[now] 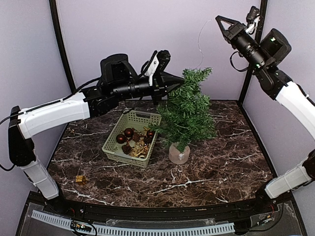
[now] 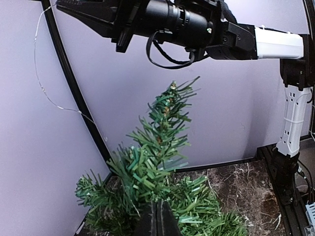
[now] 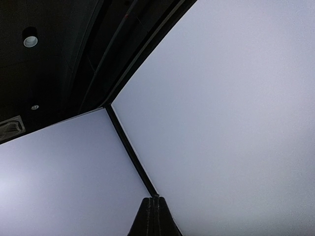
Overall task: Decorate the small christmas tree
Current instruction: Wrap the side of the string light in the gap of the branches.
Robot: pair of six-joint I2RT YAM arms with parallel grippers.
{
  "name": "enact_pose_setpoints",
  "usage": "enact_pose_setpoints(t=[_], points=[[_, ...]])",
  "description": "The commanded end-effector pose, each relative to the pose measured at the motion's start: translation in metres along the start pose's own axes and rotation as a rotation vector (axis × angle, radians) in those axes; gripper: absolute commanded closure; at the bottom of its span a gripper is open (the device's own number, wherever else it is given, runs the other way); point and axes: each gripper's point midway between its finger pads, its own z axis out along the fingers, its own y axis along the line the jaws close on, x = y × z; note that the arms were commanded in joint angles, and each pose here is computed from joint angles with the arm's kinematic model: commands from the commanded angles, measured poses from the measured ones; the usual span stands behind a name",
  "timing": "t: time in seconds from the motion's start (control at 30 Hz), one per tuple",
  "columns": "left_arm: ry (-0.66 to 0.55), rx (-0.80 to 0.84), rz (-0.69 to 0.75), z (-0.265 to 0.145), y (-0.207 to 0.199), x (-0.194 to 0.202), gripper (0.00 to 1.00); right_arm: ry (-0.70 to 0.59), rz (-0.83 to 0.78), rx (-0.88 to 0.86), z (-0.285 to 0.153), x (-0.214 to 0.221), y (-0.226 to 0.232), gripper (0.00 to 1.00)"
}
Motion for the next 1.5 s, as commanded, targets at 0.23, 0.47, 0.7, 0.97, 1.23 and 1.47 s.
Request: enact_pose_setpoints(t=[0.23, 0.47, 0.7, 0.97, 1.23, 1.47], points=[[0.034, 0.054, 0.027, -0.002, -0.011, -0.003, 1.0, -0.139, -0.042, 0.017, 0.027, -0.034, 0.001, 1.0], [0.051, 0.061, 0.036, -0.003, -0.013, 0.0, 1.0, -0.208, -0.032, 0.05, 0.044, -0.048, -0.006, 1.0], [0.059, 0.048, 0.051, -0.004, -0.009, -0.003, 1.0, -0.245, 0.004, 0.113, 0.058, -0.046, -0.027, 1.0], [0.06, -0.02, 0.04, -0.005, 0.002, -0.006, 1.0, -0.259, 0.027, 0.177, 0.05, -0.046, -0.056, 1.0], [-0.034, -0.056, -0.014, -0.015, 0.006, -0.031, 0.74, -0.162, -0.051, 0.04, 0.031, -0.055, -0.013, 1.0], [-0.13, -0.092, -0.071, -0.04, 0.009, -0.068, 0.35, -0.021, -0.061, -0.136, 0.022, -0.043, 0.035, 1.0]])
